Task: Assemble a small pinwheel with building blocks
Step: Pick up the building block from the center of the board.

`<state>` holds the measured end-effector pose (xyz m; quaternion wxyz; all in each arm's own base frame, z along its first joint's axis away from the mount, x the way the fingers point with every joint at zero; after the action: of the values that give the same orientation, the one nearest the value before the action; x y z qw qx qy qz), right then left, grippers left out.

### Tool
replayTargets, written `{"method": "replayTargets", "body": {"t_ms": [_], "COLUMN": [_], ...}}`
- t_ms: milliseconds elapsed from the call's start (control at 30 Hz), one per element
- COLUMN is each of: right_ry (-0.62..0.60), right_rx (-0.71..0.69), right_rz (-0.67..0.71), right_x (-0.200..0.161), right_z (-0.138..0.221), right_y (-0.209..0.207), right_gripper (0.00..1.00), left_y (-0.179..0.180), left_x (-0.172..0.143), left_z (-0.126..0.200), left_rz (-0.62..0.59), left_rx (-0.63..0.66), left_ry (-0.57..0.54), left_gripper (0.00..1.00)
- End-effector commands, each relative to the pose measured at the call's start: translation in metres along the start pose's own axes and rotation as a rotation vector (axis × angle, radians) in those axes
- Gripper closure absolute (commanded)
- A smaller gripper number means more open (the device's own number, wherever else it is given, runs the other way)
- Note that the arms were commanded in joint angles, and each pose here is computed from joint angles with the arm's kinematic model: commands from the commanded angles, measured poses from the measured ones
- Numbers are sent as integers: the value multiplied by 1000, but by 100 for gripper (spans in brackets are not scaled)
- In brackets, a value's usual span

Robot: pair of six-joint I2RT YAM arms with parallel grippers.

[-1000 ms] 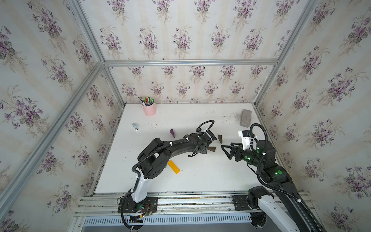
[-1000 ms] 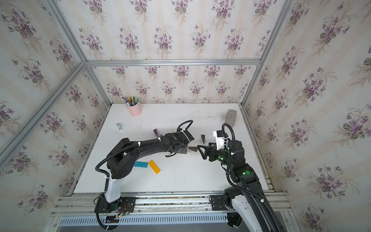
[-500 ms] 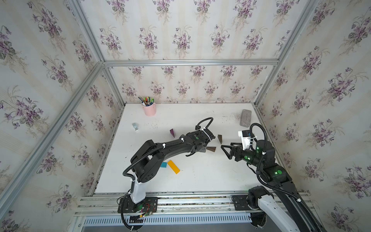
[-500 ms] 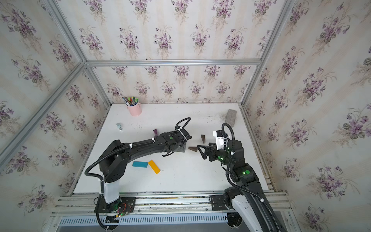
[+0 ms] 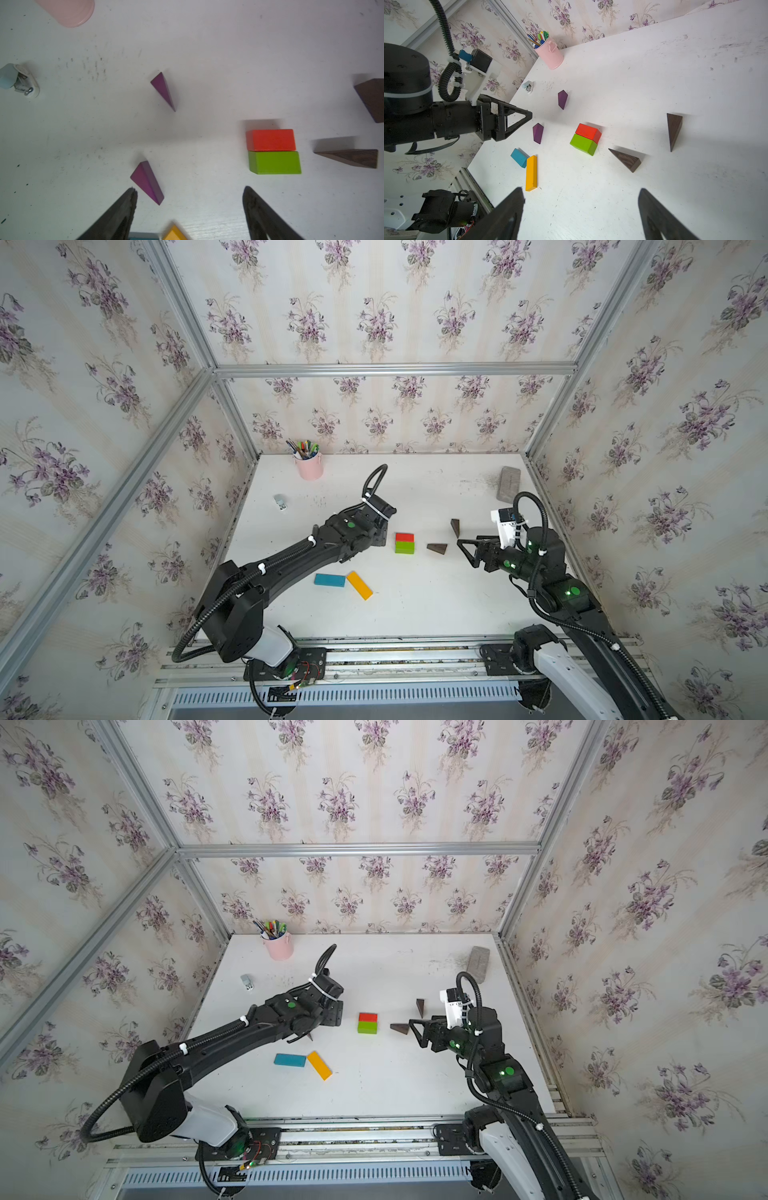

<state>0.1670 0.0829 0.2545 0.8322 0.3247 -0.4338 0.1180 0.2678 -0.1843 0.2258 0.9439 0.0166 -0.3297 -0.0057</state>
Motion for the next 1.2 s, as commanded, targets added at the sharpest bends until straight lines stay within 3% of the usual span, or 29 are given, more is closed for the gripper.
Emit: {"method": "replayTargets", "body": {"t_ms": [0,133,233,567,833,1167], "right_ry": [21,79,81,92,120,142], "right_rx": [14,25,88,201,268,282], "right_rz": [37,120,152,144,256,345], "right_x": [7,12,12,-8,-20,-35], "right_z": [-7,-20,-32,-69,-74,-75], "right_y": [7,30,47,54,70,85], "right_gripper": [16,17,16,16,16,15], "left_y": [13,19,21,3,5,6], "left_x": [3,13,31,59,54,58], "left_z": [-10,-29,-50,-110,-124,-147], "left_rz": [-19,34,74,180,219,252], "left_rx": [45,89,104,180,266,242], "left_ry": [46,82,103,164,178,227], "left_gripper": [23,25,32,44,44,44]}}
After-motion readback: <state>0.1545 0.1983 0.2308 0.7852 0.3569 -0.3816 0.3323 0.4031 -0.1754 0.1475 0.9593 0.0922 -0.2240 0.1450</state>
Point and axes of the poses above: each gripper's point midway between its finger pads, its own z axis back along the fingers, its own y axis along the line the jaws close on, x = y × z, the point moved 10 cm from there along z, back along the fingers, and after that the axes turned 4 degrees about z, right-handed, at the moved point
